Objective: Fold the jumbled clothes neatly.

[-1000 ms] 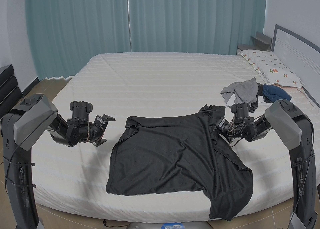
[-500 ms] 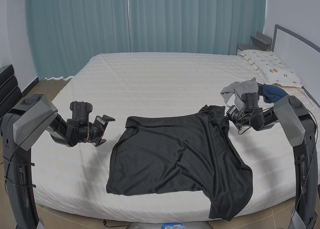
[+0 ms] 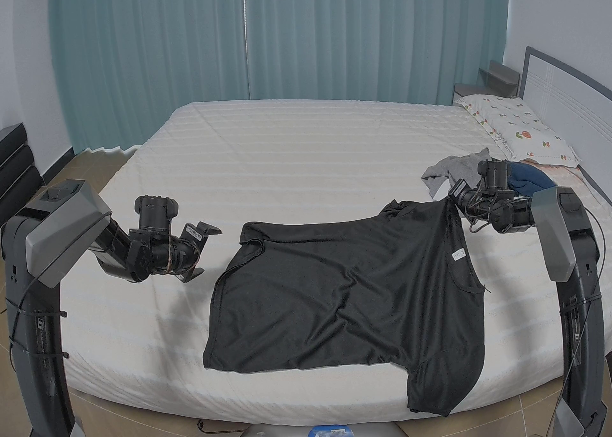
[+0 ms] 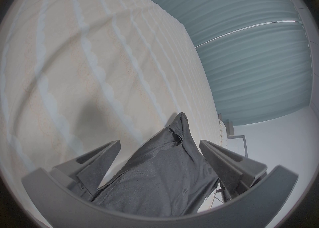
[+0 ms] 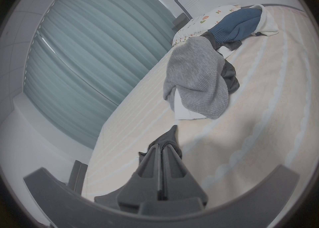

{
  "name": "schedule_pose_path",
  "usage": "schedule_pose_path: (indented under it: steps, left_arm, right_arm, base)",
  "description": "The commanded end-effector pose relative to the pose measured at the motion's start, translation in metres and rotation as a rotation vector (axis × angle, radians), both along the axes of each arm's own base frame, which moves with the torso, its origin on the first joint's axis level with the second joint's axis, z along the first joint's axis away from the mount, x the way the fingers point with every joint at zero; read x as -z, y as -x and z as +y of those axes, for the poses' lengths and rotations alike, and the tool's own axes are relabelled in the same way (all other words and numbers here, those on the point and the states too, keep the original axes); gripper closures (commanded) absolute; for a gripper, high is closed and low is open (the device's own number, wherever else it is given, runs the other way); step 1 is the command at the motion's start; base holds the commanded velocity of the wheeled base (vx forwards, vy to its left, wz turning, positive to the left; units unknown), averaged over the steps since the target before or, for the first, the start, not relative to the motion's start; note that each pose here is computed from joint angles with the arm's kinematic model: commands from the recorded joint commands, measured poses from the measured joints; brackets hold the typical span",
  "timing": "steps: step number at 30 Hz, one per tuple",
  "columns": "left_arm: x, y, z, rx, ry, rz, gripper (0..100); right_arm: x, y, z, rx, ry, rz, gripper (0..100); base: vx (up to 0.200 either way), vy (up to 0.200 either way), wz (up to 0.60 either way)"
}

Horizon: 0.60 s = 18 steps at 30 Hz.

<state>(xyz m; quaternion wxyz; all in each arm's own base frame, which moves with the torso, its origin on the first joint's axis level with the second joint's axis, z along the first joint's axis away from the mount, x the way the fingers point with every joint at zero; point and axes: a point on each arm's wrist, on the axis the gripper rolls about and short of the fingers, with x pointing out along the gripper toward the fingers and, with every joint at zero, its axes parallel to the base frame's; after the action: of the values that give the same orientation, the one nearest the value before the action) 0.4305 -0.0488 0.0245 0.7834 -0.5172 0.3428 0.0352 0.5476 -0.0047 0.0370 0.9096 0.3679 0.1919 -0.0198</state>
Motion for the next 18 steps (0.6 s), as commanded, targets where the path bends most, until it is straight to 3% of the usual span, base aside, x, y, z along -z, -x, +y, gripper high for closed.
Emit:
schedule_pose_path:
  steps: [1, 9, 18]
  left_arm:
    - [0.0, 0.0, -0.001, 0.001, 0.0, 0.0, 0]
    - [0.0, 0.002, 0.0, 0.0, 0.001, 0.004, 0]
    - [-0.001, 0.017, 0.001, 0.008, 0.016, -0.043, 0]
  right_arm:
    - [0.025, -0.003, -0.002, 0.001, 0.018, 0.021, 0]
    - [0.015, -0.003, -0.006, 0.044, 0.034, -0.019, 0]
    - [-0.01, 0.045, -0.011, -0.017, -0.008, 0.091, 0]
  base:
    - [0.0, 0.0, 0.0]
    - [0.0, 0.0, 0.0]
    - [0.0, 0.0, 0.0]
